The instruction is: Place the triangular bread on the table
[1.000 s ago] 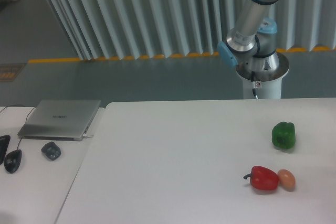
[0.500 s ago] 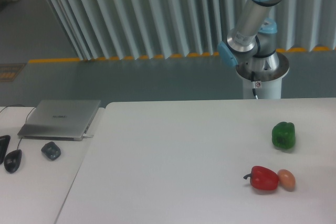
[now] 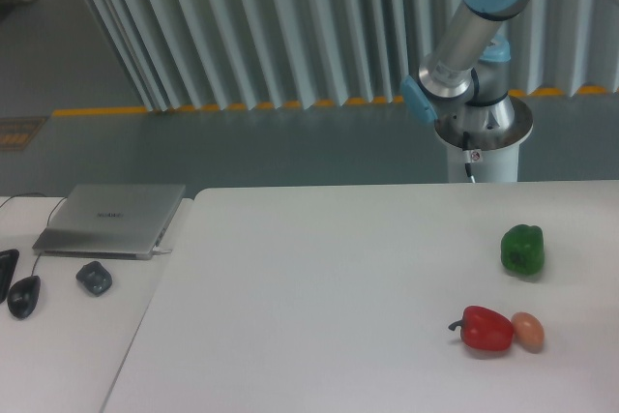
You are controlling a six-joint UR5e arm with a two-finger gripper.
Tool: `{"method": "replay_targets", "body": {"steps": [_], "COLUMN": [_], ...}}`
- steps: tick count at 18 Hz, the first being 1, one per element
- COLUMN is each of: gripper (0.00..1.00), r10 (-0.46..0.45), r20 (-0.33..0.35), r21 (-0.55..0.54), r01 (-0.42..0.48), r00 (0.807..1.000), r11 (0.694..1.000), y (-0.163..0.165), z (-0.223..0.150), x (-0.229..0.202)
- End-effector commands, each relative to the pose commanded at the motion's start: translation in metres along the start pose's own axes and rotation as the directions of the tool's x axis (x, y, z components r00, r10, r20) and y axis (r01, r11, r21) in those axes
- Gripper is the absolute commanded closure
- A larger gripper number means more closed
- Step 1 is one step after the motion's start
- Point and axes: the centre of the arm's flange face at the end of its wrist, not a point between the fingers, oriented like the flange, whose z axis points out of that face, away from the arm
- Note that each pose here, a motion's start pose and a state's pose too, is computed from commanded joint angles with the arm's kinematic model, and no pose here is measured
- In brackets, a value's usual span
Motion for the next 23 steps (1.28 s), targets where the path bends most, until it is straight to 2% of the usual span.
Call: {"method": "replay_targets", "body": {"steps": [12,20,21,22,23], "gripper": [0.0,0.0,0.03,0.14,0.15], "r10": [0.01,0.007,0.006,0.003,0.006], "r20": [-0.041,-0.046,-0.046,-0.046,-0.047], "r21": [-0.006,-0.007,-0.007,-0.009,-0.007], "r01": [-0.01,-0.008,-0.006,-0.003,-0.006], "r00": [0.999,0.999,0.999,0.999,0.999], "r11": [1.0,1.0,1.0,1.0,1.0], "y": [-0.006,-0.006,-0.006,-0.006,-0.006], "z": [0.022,0.027,0.028,0.029,0.03], "x": [0.01,0.009,0.008,0.007,0.007]}}
